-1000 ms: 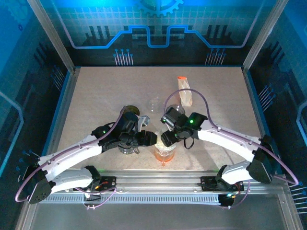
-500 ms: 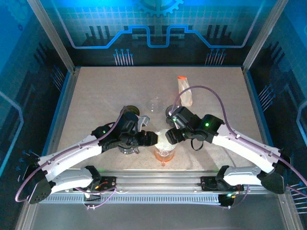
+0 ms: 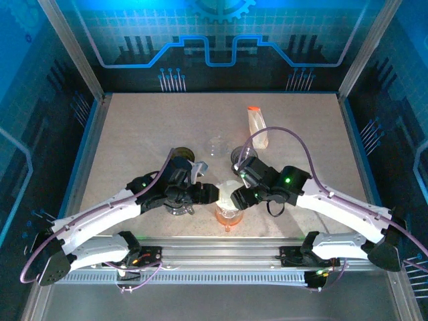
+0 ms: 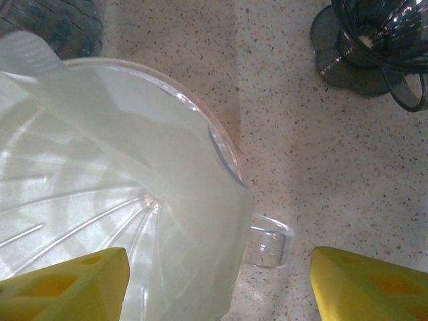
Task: Place the coffee filter in the dripper
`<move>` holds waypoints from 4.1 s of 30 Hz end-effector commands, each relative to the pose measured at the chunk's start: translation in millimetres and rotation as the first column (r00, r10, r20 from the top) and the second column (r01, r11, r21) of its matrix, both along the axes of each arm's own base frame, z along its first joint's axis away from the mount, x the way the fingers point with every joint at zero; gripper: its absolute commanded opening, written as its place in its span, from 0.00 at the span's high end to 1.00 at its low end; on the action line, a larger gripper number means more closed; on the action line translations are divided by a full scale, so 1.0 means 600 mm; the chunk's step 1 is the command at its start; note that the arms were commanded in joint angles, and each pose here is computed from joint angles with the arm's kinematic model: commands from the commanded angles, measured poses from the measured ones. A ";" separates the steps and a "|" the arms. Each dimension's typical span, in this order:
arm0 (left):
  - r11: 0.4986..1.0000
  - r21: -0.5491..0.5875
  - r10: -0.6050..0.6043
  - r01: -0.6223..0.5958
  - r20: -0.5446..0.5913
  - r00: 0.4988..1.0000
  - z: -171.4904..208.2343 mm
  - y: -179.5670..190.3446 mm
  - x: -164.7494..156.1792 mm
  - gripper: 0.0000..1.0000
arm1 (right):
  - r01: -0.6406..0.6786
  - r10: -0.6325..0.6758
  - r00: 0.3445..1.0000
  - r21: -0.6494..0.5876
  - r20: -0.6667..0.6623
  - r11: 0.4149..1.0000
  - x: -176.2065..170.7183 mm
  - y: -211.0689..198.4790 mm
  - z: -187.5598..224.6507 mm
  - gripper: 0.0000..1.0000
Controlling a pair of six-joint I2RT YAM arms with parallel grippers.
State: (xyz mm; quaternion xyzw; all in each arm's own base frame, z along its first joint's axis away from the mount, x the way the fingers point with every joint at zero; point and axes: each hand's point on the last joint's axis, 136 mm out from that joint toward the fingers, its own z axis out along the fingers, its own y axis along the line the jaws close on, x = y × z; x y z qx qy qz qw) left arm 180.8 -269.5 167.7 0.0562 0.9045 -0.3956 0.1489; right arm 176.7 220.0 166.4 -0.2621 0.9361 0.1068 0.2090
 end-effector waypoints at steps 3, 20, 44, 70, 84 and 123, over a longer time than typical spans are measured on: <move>1.000 0.028 0.005 -0.004 -0.024 1.000 -0.016 0.007 -0.009 0.43 | 0.009 -0.009 1.000 0.015 0.009 1.000 -0.004 0.000 0.009 0.27; 1.000 -0.001 0.018 -0.018 0.014 1.000 0.012 0.006 -0.002 0.36 | 0.136 -0.167 0.960 0.146 0.225 0.980 0.019 -0.062 0.121 0.25; 0.962 -0.131 0.270 -0.240 0.319 0.909 0.128 0.115 0.009 0.01 | 0.203 -0.241 0.955 0.211 0.172 0.956 -0.028 -0.119 0.040 0.25; 0.853 0.066 0.497 -0.518 0.202 0.844 -0.002 0.245 -0.013 0.17 | 0.117 -0.119 0.993 0.376 -0.017 0.919 -0.096 -0.062 -0.156 0.34; 0.810 0.156 0.572 -0.565 0.000 0.820 -0.080 0.265 -0.007 0.37 | 0.095 -0.101 0.995 0.384 -0.005 0.919 -0.081 -0.027 -0.194 0.41; 0.804 0.124 0.589 -0.581 -0.041 0.807 -0.073 0.262 0.003 0.39 | -0.024 0.003 0.999 0.545 0.039 0.838 -0.064 0.060 -0.203 0.48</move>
